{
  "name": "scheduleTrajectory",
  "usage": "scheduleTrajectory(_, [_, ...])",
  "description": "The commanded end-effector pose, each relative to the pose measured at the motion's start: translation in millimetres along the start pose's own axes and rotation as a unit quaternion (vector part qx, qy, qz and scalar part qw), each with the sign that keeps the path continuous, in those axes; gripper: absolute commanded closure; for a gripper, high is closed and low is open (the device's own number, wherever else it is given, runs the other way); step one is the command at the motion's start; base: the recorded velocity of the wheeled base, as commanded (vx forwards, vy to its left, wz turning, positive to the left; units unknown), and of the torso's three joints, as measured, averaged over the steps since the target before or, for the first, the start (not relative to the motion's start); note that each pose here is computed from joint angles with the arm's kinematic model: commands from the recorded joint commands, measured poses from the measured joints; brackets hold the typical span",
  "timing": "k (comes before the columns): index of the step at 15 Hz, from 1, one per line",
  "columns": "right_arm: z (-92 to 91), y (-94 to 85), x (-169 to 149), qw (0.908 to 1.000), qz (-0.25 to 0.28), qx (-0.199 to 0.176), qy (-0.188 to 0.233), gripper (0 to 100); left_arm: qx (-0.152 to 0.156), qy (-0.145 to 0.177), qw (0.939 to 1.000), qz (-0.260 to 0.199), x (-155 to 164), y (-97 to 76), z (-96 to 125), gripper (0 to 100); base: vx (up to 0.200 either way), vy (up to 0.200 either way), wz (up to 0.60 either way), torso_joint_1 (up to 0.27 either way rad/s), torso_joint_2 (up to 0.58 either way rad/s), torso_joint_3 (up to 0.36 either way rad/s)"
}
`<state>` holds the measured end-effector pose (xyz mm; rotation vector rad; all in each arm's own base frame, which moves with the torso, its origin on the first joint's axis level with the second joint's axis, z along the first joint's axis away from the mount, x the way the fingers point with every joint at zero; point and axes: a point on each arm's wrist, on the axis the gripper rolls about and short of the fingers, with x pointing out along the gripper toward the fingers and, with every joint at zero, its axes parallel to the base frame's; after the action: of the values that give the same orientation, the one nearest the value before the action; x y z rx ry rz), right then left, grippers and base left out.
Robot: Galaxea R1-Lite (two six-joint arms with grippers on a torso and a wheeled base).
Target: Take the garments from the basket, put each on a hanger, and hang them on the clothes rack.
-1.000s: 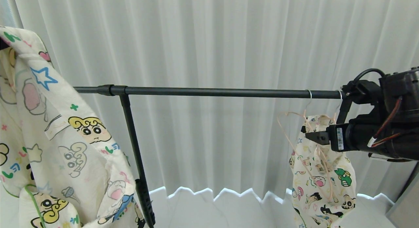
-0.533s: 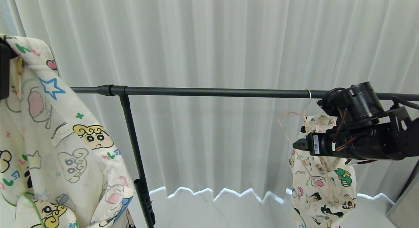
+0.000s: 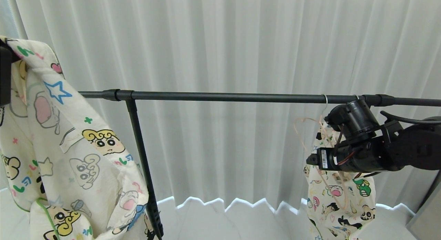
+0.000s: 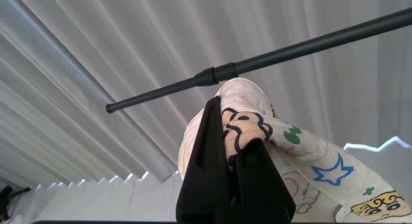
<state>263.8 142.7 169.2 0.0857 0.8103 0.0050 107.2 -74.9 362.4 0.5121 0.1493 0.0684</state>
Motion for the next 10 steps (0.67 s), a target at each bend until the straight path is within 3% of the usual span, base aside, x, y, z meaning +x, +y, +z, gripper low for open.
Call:
scheduleTrajectory(1, [-2.0,1.2,7.0,0.9999,-0.008,-0.003,0.007,100,0.001,0.001,1.0000,0.000,0.7,-0.8,0.0,100,0.000,0.000,0.00,0.000,0.00,0.000])
scheduleTrajectory(10, [-0.4,-0.2,3.0,0.9998,-0.020,-0.001,-0.005,100,0.001,0.001,1.0000,0.000,0.6,-0.6,0.3,100,0.000,0.000,0.00,0.000,0.00,0.000])
